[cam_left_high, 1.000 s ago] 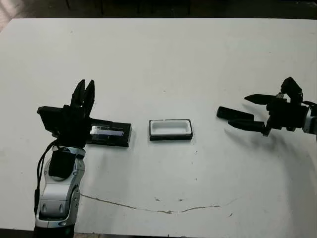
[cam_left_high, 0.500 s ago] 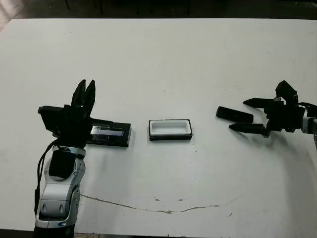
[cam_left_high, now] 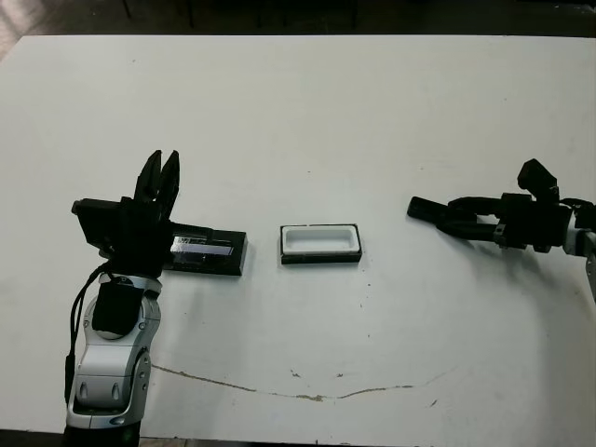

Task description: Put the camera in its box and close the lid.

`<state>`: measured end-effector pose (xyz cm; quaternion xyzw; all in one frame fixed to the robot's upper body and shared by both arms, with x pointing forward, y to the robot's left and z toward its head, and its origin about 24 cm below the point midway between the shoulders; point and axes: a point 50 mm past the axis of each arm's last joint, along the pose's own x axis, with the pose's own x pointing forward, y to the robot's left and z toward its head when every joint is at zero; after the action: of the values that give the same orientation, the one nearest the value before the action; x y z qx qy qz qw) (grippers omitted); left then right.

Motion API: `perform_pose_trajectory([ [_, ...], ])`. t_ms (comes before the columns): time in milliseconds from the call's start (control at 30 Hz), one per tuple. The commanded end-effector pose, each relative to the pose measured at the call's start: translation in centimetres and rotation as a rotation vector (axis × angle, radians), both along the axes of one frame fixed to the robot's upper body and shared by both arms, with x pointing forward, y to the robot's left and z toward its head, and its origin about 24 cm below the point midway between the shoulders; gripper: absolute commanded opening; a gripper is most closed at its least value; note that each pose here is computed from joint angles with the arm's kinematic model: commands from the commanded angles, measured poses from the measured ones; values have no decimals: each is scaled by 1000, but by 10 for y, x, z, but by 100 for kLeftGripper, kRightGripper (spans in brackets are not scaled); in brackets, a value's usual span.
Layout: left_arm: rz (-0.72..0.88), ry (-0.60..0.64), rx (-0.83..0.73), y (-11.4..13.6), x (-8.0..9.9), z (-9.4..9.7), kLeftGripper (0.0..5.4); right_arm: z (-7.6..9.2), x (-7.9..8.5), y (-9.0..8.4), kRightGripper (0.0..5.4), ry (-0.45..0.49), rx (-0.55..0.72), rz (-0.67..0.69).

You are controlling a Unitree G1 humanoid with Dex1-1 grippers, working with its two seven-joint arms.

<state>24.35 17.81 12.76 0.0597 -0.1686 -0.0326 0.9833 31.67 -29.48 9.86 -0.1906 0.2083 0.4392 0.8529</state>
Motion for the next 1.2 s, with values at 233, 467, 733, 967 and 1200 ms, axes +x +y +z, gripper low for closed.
perform_pose_trajectory([
  [233, 15, 29, 17, 2, 0, -4, 0, -3, -5, -4, 32, 141, -131, 49],
  [467, 10, 35, 0, 1, 0, -5, 0, 32, 0, 1, 25, -2, -89, 24],
  [733, 7, 39, 9, -1, 0, -6, 0, 60, 13, 36, 22, -145, 203, 96],
  [967, 5, 37, 5, -2, -2, -7, 0, 81, 0, 98, 22, -122, 225, 258],
  [1200, 2, 37, 7, -3, -1, -8, 0, 85, -12, 132, 22, -124, 19, 350],
])
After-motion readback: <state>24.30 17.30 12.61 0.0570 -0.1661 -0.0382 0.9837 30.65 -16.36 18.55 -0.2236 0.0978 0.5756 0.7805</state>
